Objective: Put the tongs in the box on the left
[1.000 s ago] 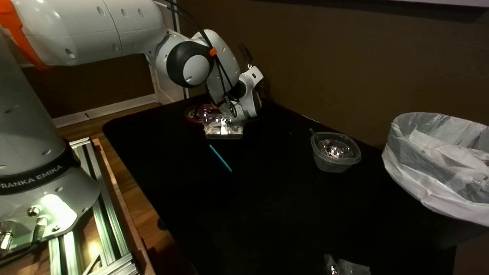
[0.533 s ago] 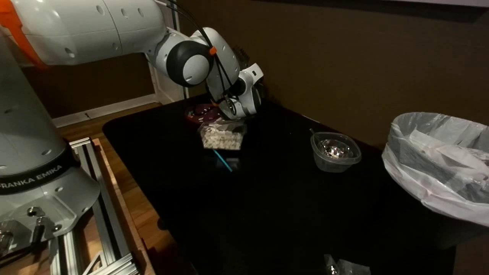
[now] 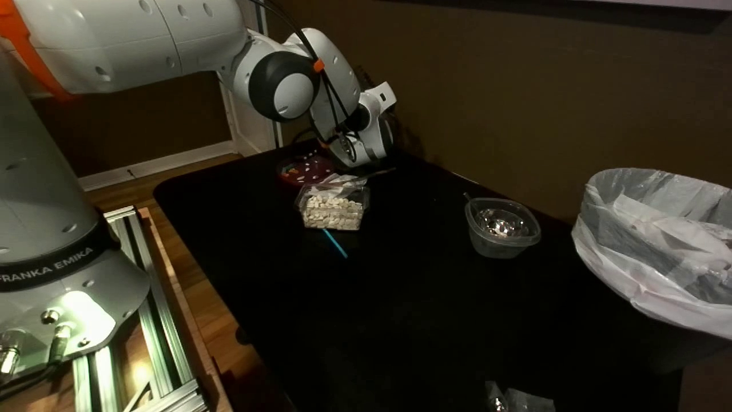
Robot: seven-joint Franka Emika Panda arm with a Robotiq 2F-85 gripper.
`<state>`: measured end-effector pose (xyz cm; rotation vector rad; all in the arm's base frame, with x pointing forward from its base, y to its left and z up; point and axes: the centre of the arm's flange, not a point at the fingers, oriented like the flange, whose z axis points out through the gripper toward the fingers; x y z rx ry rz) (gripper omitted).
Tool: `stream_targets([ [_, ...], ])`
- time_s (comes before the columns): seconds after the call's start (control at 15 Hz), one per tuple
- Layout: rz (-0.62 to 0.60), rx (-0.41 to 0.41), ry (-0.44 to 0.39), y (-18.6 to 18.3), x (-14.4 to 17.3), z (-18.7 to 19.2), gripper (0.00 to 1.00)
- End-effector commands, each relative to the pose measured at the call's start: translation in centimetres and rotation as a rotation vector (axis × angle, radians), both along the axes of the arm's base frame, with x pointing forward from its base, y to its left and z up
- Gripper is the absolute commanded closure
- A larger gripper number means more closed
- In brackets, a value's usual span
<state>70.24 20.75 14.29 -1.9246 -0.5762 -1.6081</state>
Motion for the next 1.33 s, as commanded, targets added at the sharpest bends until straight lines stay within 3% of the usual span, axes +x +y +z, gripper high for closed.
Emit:
stream_targets([
  [0.0, 0.062, 0.013, 0.039, -0.8, -0.3, 2.7, 0.0],
  [0.53, 0.238, 0.063, 0.056, -3.0, -2.9, 8.7, 0.0],
  [0.87, 0.445, 0.187, 0.007, -5.4, -5.7, 13.4, 0.0],
  [1.27, 0.584, 0.12, -0.097, -6.3, -8.8, 18.3, 0.0],
])
